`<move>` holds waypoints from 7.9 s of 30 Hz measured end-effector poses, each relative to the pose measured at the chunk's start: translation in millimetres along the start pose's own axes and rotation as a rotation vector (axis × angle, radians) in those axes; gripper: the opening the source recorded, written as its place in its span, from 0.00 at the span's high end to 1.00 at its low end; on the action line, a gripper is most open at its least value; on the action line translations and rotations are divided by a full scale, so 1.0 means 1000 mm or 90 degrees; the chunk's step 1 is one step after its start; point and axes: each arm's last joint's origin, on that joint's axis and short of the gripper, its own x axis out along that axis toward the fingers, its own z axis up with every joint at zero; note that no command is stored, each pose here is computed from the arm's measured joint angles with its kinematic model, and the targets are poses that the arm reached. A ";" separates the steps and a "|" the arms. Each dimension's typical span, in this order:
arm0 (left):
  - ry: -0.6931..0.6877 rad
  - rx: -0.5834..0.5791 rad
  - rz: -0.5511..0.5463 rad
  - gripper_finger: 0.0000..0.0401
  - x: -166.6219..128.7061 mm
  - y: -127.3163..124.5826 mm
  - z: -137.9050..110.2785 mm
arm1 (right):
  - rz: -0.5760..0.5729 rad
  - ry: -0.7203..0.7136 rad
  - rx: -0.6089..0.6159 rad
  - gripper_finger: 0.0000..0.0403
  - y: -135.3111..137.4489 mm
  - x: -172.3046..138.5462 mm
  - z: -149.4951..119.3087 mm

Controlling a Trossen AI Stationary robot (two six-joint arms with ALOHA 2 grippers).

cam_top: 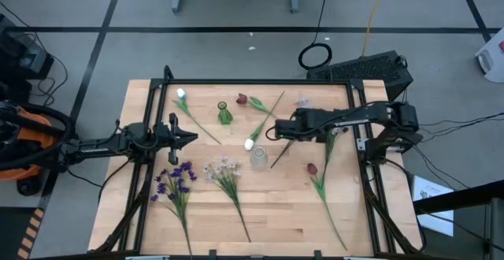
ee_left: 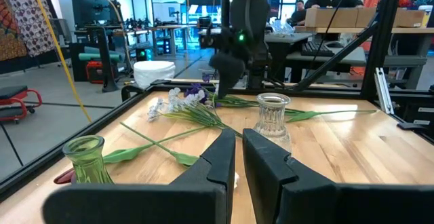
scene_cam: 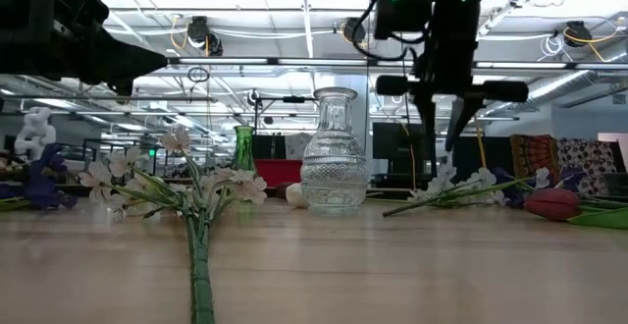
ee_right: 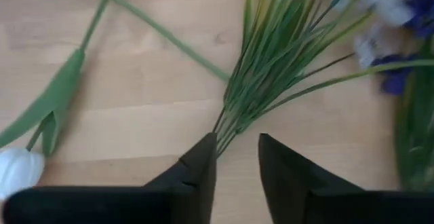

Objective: Sort flowers into vase by color
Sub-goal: Put the top white flowers into the transparent vase, then put the bottom violet flowers into the green vase

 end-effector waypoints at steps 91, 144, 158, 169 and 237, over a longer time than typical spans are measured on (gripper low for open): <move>-0.001 0.000 0.000 0.91 0.000 0.000 0.000 | 0.983 -0.584 -0.593 1.00 0.014 -0.053 -0.038; 0.000 0.000 0.000 0.91 0.000 0.000 0.000 | 0.758 -0.440 -0.810 0.63 -0.010 -0.041 -0.033; 0.000 0.000 0.000 0.91 0.000 0.000 0.000 | 0.708 -0.546 -0.716 0.63 -0.044 -0.086 -0.006; 0.000 0.000 0.000 0.91 0.000 0.000 0.000 | 0.688 -0.524 -0.733 0.63 -0.046 -0.082 -0.007; 0.000 0.000 0.000 0.91 0.000 0.000 0.000 | 0.317 -0.167 -0.289 0.72 -0.083 -0.019 0.024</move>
